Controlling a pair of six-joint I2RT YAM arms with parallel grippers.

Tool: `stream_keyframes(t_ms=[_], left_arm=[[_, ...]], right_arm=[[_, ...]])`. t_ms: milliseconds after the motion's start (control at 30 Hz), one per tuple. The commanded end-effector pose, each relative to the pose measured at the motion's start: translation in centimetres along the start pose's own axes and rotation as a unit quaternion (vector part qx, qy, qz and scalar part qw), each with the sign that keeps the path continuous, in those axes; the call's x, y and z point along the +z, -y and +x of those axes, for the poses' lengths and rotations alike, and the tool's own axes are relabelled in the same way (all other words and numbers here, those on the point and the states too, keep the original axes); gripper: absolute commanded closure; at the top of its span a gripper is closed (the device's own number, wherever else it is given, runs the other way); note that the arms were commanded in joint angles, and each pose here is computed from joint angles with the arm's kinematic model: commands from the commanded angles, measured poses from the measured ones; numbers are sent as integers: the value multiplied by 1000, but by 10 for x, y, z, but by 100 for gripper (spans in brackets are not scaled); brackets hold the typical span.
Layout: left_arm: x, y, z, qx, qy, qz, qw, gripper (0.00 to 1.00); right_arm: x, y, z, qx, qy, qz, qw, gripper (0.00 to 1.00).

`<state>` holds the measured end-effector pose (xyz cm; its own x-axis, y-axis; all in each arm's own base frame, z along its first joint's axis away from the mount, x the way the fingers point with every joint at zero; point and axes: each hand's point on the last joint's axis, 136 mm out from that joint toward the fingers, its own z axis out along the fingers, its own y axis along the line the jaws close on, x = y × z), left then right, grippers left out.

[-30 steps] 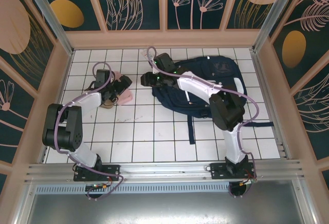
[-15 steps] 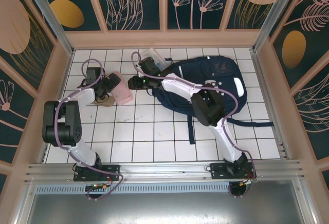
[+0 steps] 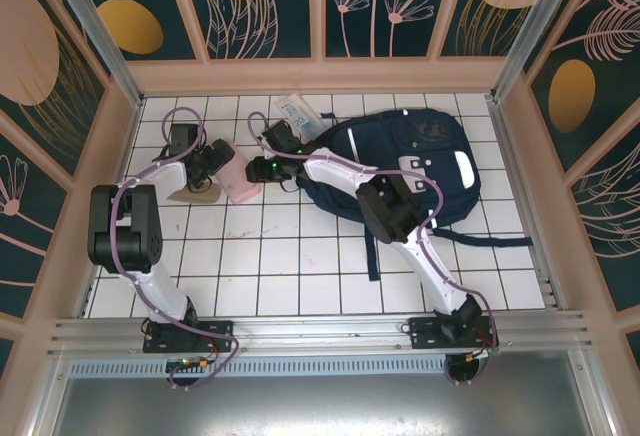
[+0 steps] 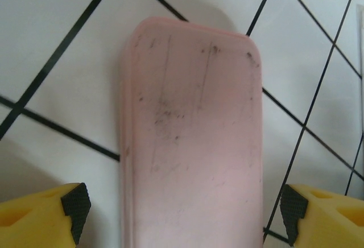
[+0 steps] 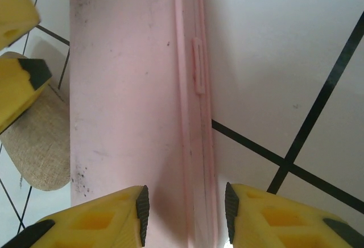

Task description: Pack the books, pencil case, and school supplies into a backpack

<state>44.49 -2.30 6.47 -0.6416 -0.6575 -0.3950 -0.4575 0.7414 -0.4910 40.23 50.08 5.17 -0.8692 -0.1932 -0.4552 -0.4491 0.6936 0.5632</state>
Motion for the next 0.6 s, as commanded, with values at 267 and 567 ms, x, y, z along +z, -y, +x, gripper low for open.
stream_keyframes(t_ms=[267, 567], left_arm=[[-29, -12, 27, -5, -40, -8, 999, 11], [-2, 2, 21, -17, -52, 22, 998, 13]], right_arm=[[4, -8, 0, -3, -1, -8, 1000, 60], [8, -6, 5, -1, -7, -8, 1000, 61]])
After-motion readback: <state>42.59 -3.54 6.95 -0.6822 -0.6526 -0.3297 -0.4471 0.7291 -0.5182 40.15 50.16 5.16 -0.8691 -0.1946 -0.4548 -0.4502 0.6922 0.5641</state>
